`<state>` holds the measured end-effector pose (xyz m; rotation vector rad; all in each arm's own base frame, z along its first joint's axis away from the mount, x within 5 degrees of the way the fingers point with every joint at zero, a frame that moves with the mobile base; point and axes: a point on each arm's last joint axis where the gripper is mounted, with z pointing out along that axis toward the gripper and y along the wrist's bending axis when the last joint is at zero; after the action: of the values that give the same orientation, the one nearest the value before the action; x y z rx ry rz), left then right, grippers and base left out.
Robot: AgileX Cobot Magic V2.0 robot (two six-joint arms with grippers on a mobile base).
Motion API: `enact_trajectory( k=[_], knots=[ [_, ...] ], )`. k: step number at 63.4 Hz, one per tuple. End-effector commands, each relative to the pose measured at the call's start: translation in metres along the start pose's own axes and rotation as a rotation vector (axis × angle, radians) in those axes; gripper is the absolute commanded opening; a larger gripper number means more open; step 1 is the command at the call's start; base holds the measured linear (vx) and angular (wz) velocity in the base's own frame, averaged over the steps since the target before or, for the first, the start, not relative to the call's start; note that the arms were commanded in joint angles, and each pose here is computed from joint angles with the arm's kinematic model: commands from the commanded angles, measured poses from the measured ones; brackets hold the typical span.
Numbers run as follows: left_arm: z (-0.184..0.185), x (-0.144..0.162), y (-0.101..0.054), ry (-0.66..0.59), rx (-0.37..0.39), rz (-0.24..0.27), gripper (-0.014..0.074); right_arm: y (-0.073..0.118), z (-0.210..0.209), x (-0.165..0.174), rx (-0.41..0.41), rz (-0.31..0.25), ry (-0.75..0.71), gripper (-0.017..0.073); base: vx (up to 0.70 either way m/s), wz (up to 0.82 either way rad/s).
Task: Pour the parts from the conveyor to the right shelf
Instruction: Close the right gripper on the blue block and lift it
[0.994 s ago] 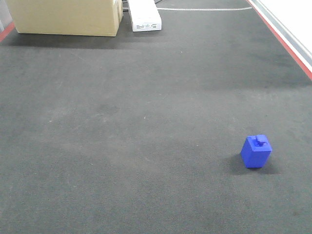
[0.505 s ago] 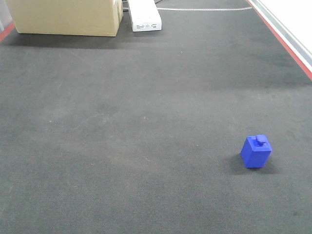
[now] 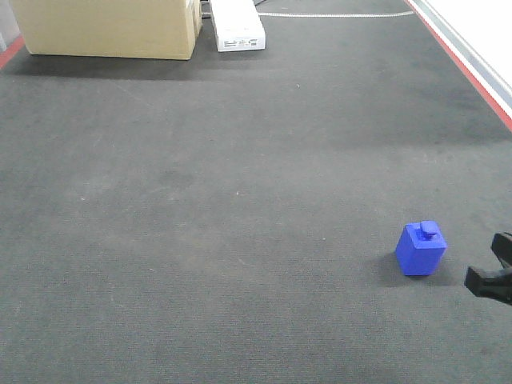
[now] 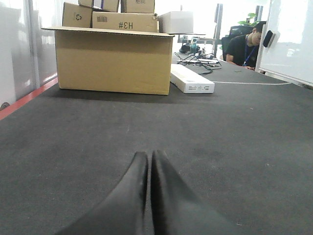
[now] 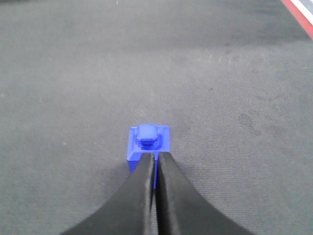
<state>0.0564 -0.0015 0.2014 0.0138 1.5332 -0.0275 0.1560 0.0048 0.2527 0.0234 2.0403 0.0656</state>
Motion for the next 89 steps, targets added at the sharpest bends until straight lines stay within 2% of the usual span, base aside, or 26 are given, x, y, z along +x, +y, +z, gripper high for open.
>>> enact_trajectory(
  k=[1, 19, 29, 51, 70, 80, 89],
  knots=[
    [0.000, 0.003, 0.000, -0.058, 0.002, -0.012, -0.0006, 0.001, 0.002, -0.025, 0.004, -0.045, -0.054, 0.0062, 0.00, 0.00],
    [0.000, 0.003, 0.000, -0.058, 0.002, -0.012, -0.0006, 0.004, 0.032, -0.065, -0.015, -0.044, 0.130, 0.0442, 0.00, 0.00],
    [0.000, 0.003, 0.000, -0.058, 0.002, -0.012, -0.0006, 0.005, 0.062, -0.079, -0.022, -0.047, 0.261, 0.0538, 0.00, 0.00],
    [0.000, 0.003, 0.000, -0.058, 0.002, -0.012, -0.0006, 0.005, 0.130, -0.081, -0.035, -0.063, 0.627, 0.0539, 0.00, 0.00],
    [0.000, 0.003, 0.000, -0.058, 0.002, -0.012, -0.0006, 0.003, 0.163, -0.058, -0.029, -0.060, 0.731, 0.0523, 0.00, 0.00],
    [0.000, 0.003, 0.000, -0.058, 0.002, -0.012, -0.0006, 0.001, 0.171, -0.053, -0.009, -0.052, 0.739, 0.0421, 0.00, 0.00],
    [0.000, 0.003, 0.000, -0.058, 0.002, -0.012, -0.0006, -0.001, 0.176, -0.048, 0.000, -0.081, 0.750, 0.0254, 0.00, 0.00]
  ],
)
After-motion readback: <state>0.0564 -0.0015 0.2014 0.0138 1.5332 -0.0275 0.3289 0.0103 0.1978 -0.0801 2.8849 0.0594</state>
